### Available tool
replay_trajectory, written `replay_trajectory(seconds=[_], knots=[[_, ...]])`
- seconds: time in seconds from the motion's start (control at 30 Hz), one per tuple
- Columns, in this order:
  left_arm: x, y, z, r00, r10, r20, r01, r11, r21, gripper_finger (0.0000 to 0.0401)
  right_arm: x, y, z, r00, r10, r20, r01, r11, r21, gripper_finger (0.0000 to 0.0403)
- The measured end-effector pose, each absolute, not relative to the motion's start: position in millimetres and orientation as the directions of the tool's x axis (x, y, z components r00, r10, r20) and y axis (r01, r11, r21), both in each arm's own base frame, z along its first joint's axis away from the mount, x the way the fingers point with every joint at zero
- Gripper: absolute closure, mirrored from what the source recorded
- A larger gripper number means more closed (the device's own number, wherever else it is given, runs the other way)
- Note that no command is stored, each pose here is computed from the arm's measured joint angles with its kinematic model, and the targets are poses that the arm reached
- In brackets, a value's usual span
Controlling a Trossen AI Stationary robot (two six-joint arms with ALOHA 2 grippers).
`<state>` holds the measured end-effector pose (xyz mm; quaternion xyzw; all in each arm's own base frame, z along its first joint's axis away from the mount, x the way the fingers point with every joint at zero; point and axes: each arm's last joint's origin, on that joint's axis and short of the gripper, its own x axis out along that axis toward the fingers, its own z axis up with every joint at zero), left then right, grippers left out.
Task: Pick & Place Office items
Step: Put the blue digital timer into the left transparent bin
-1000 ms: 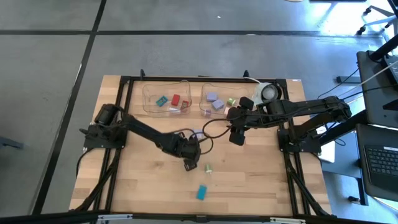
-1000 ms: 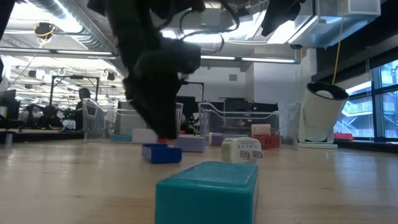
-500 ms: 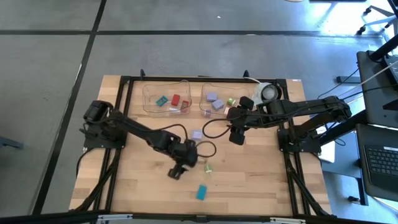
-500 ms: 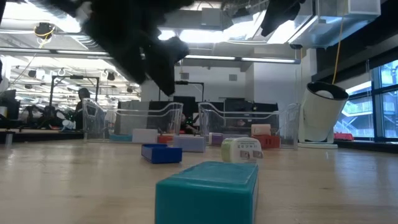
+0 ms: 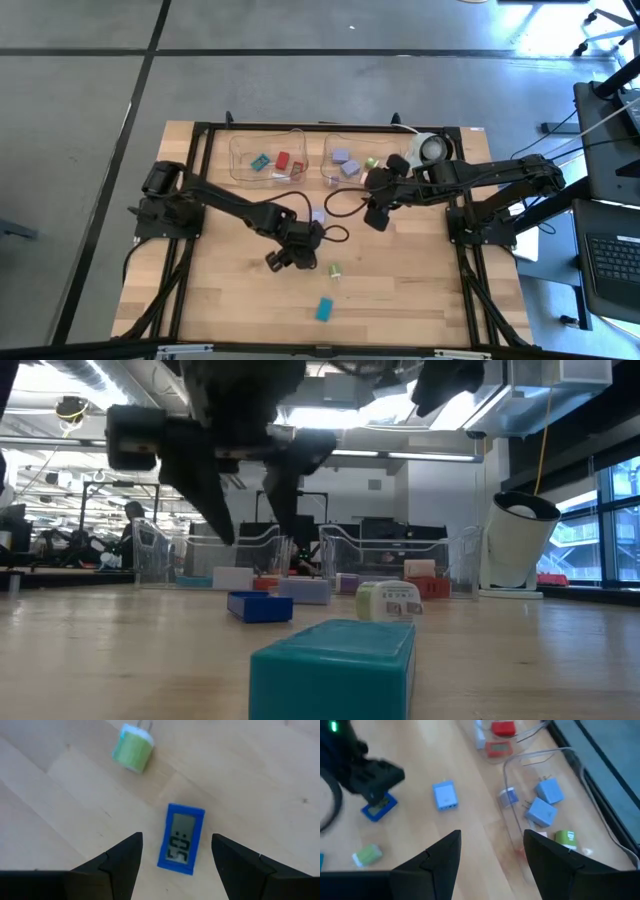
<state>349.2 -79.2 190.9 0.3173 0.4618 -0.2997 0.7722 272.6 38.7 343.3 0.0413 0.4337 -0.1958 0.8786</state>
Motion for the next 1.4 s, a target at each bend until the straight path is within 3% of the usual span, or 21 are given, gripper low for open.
replay_trajectory(seconds=[0.2, 0.4, 0.73, 0.87, 1.03, 1.27, 1.4], knots=[[355.0, -73.2, 173.2, 0.338, -0.219, -0.915, 0.776, 0.615, 0.139, 0.0166, 272.9, 38.1, 343.6, 0.548, -0.328, -0.769, 0.441, 0.895, -0.068, 0.0186], [359.3, -74.4, 159.5, 0.321, -0.211, -0.923, 0.832, 0.529, 0.168, 0.0166, 272.9, 38.3, 343.5, 0.548, -0.322, -0.772, 0.44, 0.896, -0.061, 0.0186], [364.6, -73.3, 136.6, 0.271, -0.213, -0.939, 0.838, 0.532, 0.121, 0.0168, 272.8, 38.3, 343.5, 0.547, -0.322, -0.773, 0.437, 0.897, -0.065, 0.0186], [364.3, -73.4, 135.6, 0.264, -0.213, -0.941, 0.825, 0.556, 0.106, 0.0189, 272.7, 38.3, 343.4, 0.546, -0.321, -0.773, 0.435, 0.898, -0.066, 0.0186], [363.7, -73.1, 135.1, 0.258, -0.209, -0.943, 0.796, 0.599, 0.085, 0.0249, 272.7, 38.3, 343.4, 0.546, -0.322, -0.774, 0.434, 0.898, -0.067, 0.0186], [362.7, -69.4, 147.0, 0.319, -0.13, -0.939, 0.721, 0.676, 0.152, 0.0261, 272.7, 38.3, 343.4, 0.547, -0.321, -0.773, 0.434, 0.898, -0.067, 0.0186], [362.8, -61.0, 182.1, 0.459, -0.082, -0.885, 0.65, 0.71, 0.272, 0.0261, 272.9, 38.0, 343.6, 0.547, -0.329, -0.77, 0.434, 0.898, -0.076, 0.0186]])
